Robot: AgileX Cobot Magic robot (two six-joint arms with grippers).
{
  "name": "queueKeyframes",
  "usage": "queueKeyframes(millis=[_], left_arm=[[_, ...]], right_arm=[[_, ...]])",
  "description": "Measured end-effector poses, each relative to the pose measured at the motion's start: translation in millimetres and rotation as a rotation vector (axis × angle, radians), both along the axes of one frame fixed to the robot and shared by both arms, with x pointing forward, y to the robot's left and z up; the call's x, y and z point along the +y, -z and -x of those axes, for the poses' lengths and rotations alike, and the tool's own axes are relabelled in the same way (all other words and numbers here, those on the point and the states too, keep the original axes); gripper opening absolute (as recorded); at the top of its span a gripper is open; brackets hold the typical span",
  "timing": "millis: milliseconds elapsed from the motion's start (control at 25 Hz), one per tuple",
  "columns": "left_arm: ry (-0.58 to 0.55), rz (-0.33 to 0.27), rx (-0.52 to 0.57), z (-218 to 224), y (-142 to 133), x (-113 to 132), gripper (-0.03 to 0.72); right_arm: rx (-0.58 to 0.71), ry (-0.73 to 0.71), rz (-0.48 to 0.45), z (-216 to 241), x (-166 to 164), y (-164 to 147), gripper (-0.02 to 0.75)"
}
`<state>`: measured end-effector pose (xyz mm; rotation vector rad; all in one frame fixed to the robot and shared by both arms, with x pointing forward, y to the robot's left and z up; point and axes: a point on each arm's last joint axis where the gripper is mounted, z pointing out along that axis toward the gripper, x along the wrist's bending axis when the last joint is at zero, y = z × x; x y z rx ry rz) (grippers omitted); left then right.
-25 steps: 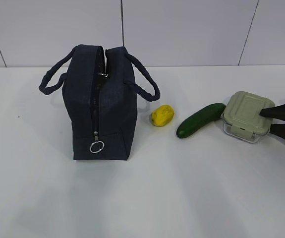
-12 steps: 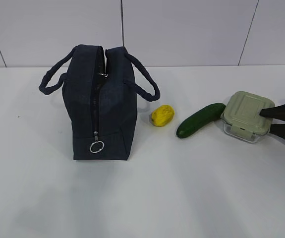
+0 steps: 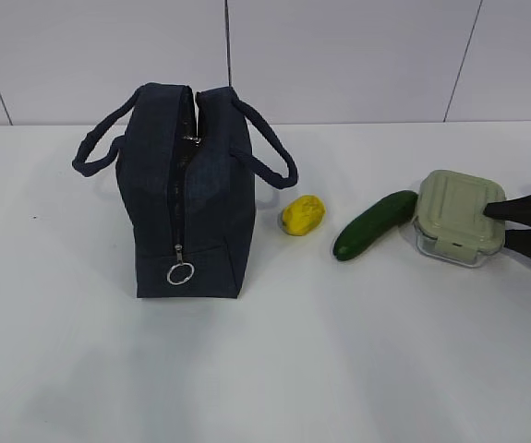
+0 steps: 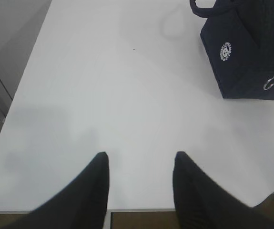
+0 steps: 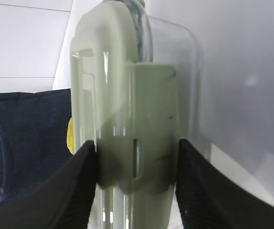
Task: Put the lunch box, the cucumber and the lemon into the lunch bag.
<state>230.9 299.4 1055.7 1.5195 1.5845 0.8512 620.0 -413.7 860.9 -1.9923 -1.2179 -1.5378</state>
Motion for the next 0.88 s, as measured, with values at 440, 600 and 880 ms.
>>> queueKeyframes(millis=[440, 600, 880], left_arm=[[0.0, 0.0, 0.0, 0.0, 0.0, 0.0, 0.317], [0.0, 0.0, 0.0, 0.0, 0.0, 0.0, 0.317], [0.0, 0.0, 0.0, 0.0, 0.0, 0.0, 0.317]], right_arm=[[0.002, 0.001, -0.001, 0.0, 0.0, 0.0, 0.369], [0.01, 0.005, -0.009, 0.0, 0.0, 0.0, 0.369], [0.016, 0.008, -0.014, 0.0, 0.0, 0.0, 0.369]])
